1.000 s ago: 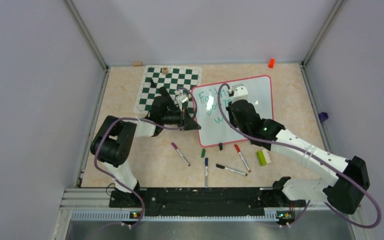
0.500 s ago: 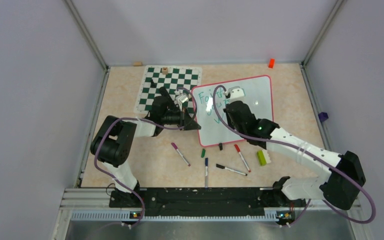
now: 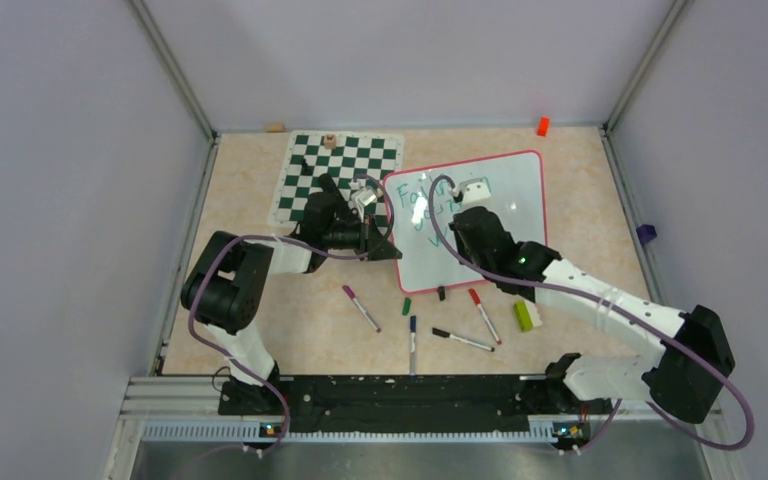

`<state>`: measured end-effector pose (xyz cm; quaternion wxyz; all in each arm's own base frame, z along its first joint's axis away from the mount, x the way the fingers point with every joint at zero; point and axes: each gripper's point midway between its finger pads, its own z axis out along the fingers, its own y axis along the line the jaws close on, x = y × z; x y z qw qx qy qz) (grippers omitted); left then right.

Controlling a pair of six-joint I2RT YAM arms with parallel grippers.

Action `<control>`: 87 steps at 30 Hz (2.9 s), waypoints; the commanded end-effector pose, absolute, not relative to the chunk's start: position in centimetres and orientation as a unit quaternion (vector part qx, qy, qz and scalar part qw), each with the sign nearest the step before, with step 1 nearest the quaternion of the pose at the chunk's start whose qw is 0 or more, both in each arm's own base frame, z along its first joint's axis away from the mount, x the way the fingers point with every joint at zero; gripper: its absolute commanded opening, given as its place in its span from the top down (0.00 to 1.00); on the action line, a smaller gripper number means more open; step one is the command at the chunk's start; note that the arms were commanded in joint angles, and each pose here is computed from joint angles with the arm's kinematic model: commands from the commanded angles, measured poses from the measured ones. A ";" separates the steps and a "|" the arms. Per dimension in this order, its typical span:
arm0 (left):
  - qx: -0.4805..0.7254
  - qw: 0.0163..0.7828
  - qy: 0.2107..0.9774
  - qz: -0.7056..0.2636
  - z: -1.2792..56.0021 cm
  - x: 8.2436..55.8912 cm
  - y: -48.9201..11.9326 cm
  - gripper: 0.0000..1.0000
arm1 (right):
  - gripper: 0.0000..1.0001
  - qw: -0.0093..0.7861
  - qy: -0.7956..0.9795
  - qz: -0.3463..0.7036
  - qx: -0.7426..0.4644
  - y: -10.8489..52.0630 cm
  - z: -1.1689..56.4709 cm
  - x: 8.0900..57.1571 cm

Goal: Write a sentence on the whiteboard

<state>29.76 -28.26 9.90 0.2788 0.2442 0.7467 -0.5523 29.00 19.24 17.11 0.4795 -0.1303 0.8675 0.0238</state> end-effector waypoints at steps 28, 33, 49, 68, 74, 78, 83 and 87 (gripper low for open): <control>0.254 0.295 0.742 -0.545 10.6 29.7 -28.2 1.00 | 1.00 0.508 0.856 0.039 -0.088 18.1 20.6 30.5; 0.254 0.295 0.743 -0.545 10.5 29.7 -28.2 1.00 | 1.00 0.508 0.856 0.038 -0.087 18.3 20.2 30.8; 0.253 0.294 0.742 -0.546 10.5 29.7 -28.3 1.00 | 1.00 0.484 0.870 0.028 -0.094 17.6 18.1 29.8; 0.253 0.293 0.743 -0.546 10.4 29.7 -28.2 1.00 | 1.00 0.468 0.878 0.031 -0.090 17.2 17.2 28.9; 0.253 0.293 0.743 -0.545 10.4 29.7 -28.2 1.00 | 1.00 0.480 0.872 0.024 -0.095 17.7 18.3 30.0; 0.253 0.294 0.743 -0.545 10.4 29.7 -28.2 1.00 | 1.00 0.488 0.867 0.021 -0.095 17.9 19.0 30.6; 0.253 0.293 0.743 -0.546 10.4 29.7 -28.2 1.00 | 1.00 0.495 0.864 0.016 -0.094 17.9 19.4 31.1; 0.254 0.293 0.743 -0.545 10.4 29.7 -28.3 1.00 | 1.00 0.498 0.862 0.013 -0.091 17.9 19.7 31.5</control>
